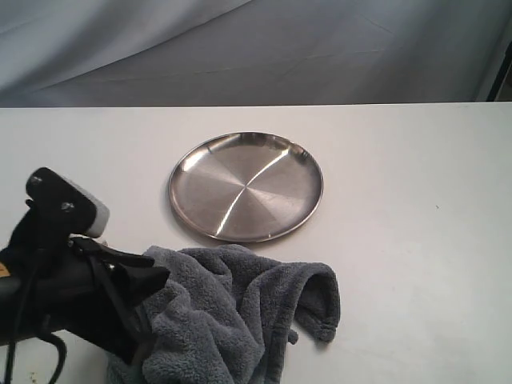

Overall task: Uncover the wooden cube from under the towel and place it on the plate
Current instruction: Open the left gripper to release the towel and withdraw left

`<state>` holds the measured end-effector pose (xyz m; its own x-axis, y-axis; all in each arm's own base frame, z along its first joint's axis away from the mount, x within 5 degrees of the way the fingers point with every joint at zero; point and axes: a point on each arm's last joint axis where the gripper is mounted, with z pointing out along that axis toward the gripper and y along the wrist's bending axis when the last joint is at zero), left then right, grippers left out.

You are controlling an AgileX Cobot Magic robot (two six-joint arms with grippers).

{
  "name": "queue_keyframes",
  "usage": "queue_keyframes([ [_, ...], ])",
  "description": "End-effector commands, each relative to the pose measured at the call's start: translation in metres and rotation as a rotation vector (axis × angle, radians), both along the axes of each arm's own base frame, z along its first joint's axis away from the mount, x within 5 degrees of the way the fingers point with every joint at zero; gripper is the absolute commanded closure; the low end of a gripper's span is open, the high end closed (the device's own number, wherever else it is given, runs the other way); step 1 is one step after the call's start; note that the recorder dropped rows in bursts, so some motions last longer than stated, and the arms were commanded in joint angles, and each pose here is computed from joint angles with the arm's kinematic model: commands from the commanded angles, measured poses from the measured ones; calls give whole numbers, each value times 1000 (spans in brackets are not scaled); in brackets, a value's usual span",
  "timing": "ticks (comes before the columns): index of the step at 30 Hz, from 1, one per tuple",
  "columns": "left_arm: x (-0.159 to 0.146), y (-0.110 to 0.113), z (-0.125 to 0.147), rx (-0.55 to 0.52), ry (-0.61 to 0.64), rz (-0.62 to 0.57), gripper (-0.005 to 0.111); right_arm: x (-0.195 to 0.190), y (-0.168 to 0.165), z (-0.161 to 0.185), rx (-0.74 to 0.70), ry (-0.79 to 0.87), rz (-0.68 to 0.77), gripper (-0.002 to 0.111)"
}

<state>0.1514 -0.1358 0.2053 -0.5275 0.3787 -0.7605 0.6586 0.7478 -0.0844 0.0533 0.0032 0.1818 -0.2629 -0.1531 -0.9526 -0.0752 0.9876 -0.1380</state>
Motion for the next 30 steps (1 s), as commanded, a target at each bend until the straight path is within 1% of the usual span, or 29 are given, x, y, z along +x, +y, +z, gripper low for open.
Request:
queue_keyframes([
  [1,-16,9,31,-54,-140,-76,86,0,0,-1,2,-6,1,108],
  [2,-19,12,37,-73,-167,-77,90,0,0,-1,2,-6,1,108],
  [5,-31,22,59,-151,-269,-70,107,0,0,-1,2,-6,1,108],
  [8,-45,34,77,-213,-369,-72,106,0,0,-1,2,-6,1,108],
  [10,-50,39,84,-234,-411,-73,106,0,0,-1,2,-6,1,108],
  [16,-49,41,85,-157,-492,-103,106,0,0,-1,2,-6,1,108],
  [18,-47,43,88,-166,-532,-71,106,0,0,-1,2,-6,1,108],
  [20,-43,46,94,-187,-593,-15,106,0,0,-1,2,-6,1,108],
  [24,-35,55,110,-237,-754,130,106,0,0,-1,2,-6,1,108],
  [27,-33,61,117,-260,-826,198,106,0,0,-1,2,-6,1,108],
  [28,-32,62,120,-258,-856,217,106,0,0,-1,2,-6,1,108],
  [29,-32,62,120,-236,-872,211,106,0,0,-1,2,-6,1,108],
  [30,-32,62,119,-184,-900,193,107,0,0,-1,2,-6,1,108],
])
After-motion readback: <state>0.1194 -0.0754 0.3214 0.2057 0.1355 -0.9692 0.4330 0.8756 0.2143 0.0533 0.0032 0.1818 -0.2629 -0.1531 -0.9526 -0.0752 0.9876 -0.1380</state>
